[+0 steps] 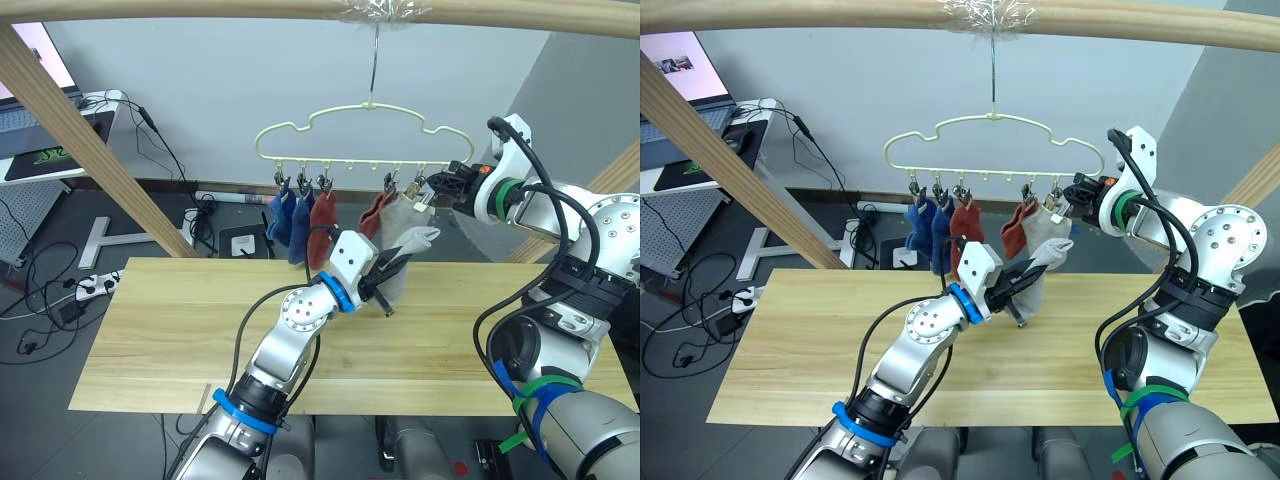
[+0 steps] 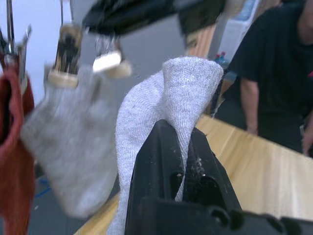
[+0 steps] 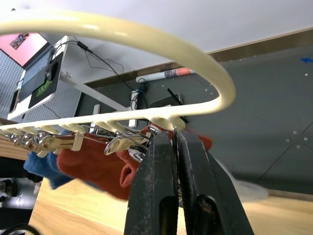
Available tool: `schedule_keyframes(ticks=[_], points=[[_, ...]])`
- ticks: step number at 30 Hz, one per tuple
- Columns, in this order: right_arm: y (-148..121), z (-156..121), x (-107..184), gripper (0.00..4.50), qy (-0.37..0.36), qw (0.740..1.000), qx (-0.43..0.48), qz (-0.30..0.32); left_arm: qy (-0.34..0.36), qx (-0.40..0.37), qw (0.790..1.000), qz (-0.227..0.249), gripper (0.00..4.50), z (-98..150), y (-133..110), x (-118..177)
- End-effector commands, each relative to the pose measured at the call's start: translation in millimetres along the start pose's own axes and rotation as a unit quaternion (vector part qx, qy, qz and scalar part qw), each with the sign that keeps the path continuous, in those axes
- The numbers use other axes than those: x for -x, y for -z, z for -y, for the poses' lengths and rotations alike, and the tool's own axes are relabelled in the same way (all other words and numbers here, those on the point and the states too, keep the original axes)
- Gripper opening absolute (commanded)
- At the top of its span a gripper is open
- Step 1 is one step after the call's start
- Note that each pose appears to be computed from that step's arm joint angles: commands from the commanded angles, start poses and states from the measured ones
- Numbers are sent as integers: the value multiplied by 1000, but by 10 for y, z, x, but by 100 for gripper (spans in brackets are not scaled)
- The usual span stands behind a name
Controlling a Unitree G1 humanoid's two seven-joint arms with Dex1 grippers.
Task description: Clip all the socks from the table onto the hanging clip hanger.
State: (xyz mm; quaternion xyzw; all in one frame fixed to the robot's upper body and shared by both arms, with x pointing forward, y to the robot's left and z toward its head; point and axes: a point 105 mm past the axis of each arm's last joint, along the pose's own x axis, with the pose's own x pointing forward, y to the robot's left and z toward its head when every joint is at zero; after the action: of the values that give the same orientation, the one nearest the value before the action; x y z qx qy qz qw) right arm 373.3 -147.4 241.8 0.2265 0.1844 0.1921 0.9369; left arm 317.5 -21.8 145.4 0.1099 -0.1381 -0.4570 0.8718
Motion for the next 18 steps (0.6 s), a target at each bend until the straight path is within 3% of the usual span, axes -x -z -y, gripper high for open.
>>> schedule_keyframes(ticks=[1, 18], points=[[-58, -28, 62, 0, -4, 1000, 0, 10, -18, -24, 999, 38, 2, -32, -179, -105], [-37, -56, 92, 0, -5, 1000, -19, 0, -64, -36, 996, 48, 2, -189, -211, -222]])
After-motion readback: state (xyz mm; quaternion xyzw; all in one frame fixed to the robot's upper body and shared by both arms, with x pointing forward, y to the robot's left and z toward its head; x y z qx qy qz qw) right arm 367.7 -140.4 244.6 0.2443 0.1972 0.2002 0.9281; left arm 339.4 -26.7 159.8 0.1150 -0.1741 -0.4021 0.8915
